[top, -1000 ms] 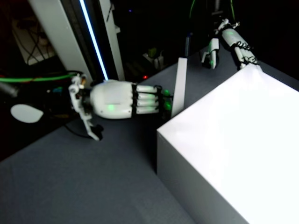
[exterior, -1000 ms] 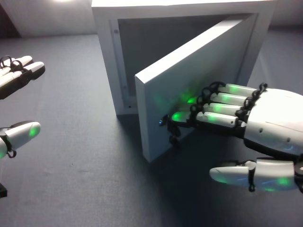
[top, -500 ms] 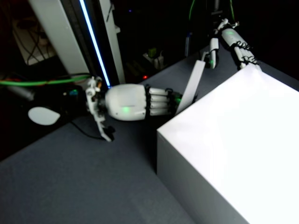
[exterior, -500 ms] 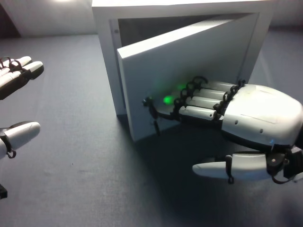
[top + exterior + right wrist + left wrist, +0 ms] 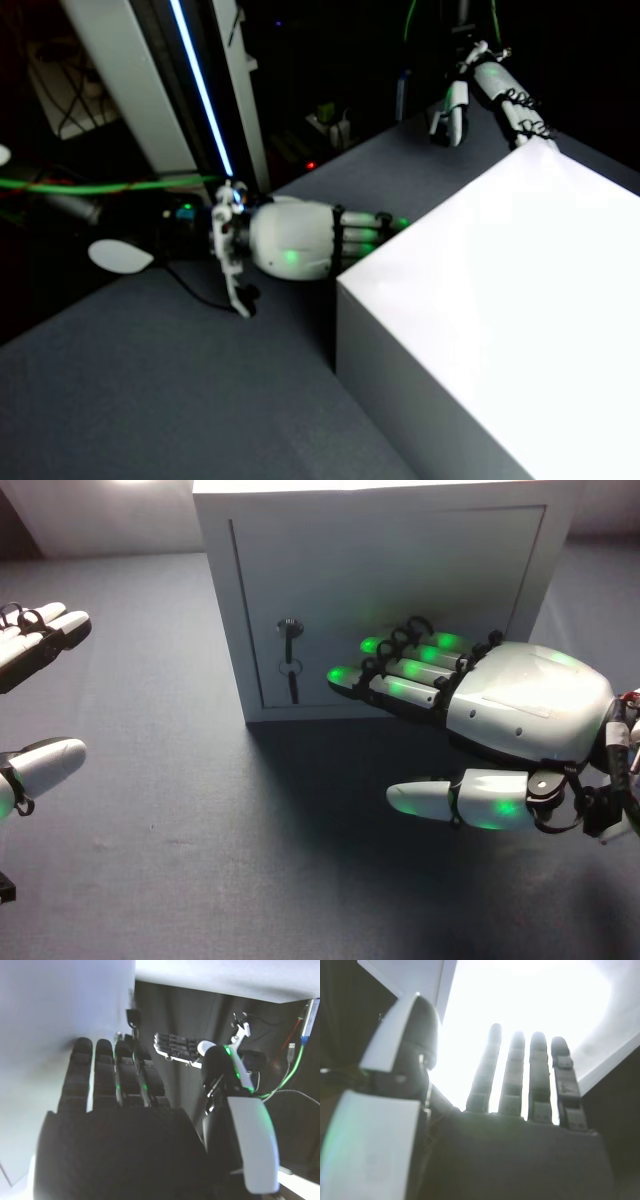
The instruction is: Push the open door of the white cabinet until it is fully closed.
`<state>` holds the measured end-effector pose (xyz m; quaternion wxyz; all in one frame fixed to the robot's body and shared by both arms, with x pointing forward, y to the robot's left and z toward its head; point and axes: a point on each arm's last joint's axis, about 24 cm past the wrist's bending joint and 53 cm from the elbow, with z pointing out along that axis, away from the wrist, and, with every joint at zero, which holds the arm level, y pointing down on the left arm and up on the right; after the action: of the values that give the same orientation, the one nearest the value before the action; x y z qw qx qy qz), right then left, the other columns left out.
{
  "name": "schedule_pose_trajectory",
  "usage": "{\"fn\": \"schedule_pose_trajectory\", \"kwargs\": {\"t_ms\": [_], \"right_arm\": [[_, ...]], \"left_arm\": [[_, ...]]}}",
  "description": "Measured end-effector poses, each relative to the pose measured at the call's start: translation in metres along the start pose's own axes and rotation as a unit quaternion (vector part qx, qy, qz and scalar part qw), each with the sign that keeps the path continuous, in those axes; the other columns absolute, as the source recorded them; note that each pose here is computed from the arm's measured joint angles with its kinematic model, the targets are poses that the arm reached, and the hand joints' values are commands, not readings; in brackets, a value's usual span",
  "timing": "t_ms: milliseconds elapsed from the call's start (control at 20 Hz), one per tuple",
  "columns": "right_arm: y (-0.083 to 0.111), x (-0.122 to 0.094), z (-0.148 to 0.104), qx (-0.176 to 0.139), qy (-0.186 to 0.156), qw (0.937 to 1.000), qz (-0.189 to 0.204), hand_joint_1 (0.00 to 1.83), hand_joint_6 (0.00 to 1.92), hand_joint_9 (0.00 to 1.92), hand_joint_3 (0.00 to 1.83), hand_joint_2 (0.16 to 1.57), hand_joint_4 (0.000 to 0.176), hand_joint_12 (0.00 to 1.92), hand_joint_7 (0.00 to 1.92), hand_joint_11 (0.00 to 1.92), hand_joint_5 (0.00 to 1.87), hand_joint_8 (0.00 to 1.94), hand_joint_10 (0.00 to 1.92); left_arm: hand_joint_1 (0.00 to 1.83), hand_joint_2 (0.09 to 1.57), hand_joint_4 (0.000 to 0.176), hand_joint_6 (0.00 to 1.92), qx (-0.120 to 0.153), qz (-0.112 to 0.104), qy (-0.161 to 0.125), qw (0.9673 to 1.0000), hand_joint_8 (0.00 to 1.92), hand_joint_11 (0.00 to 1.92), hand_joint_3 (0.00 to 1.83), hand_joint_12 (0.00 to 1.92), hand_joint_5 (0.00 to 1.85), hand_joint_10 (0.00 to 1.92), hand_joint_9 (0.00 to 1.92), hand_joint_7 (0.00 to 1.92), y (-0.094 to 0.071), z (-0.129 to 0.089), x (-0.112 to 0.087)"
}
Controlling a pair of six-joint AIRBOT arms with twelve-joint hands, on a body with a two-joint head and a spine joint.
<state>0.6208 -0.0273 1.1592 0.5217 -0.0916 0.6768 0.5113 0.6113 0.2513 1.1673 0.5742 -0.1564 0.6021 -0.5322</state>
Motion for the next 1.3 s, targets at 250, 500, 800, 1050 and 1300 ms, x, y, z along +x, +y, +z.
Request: {"fn": "schedule_pose_trajectory", "kwargs": {"t_ms": [250, 500, 800, 1050, 1300], "right_arm": [[0.021, 0.008, -0.001, -0.026, 0.008, 0.9996, 0.003, 0.19, 0.0, 0.03, 0.0, 1.33, 0.0, 0.01, 0.02, 0.02, 0.0, 0.01, 0.01], [0.047, -0.009, -0.022, -0.07, -0.011, 0.9974, 0.014, 0.26, 0.0, 0.12, 0.0, 1.3, 0.0, 0.7, 0.08, 0.0, 0.02, 0.01, 0.02], [0.044, -0.035, -0.069, -0.064, -0.048, 0.9966, 0.02, 0.18, 0.0, 0.0, 0.0, 1.32, 0.0, 0.03, 0.0, 0.01, 0.0, 0.0, 0.0], [0.027, -0.081, -0.107, -0.014, -0.115, 0.9932, -0.014, 0.03, 0.0, 0.0, 0.0, 1.31, 0.0, 0.0, 0.0, 0.0, 0.0, 0.0, 0.0], [0.006, -0.1, -0.139, 0.043, -0.157, 0.986, -0.033, 0.15, 0.0, 0.0, 0.0, 1.27, 0.0, 0.0, 0.0, 0.0, 0.0, 0.0, 0.0]], "left_arm": [[0.42, 1.34, 0.0, 0.0, 0.003, 0.0, -0.003, 1.0, 0.0, 0.0, 0.0, 0.0, 0.09, 0.0, 0.0, 0.0, -0.001, 0.0, -0.001], [0.42, 1.34, 0.0, 0.0, -0.001, -0.002, -0.009, 1.0, 0.0, 0.0, 0.0, 0.0, 0.09, 0.0, 0.0, 0.0, 0.001, -0.004, -0.003], [0.49, 1.35, 0.0, 0.0, 0.0, -0.002, -0.019, 0.9998, 0.0, 0.0, 0.0, 0.0, 0.11, 0.0, 0.0, 0.0, 0.0, -0.008, -0.008], [0.54, 1.34, 0.0, 0.0, 0.006, -0.005, -0.027, 0.9996, 0.0, 0.0, 0.0, 0.0, 0.07, 0.0, 0.0, 0.0, -0.003, -0.011, -0.01], [0.5, 1.32, 0.0, 0.0, 0.014, -0.004, -0.044, 0.9989, 0.0, 0.0, 0.0, 0.0, 0.0, 0.0, 0.0, 0.0, -0.007, -0.013, -0.019]]}}
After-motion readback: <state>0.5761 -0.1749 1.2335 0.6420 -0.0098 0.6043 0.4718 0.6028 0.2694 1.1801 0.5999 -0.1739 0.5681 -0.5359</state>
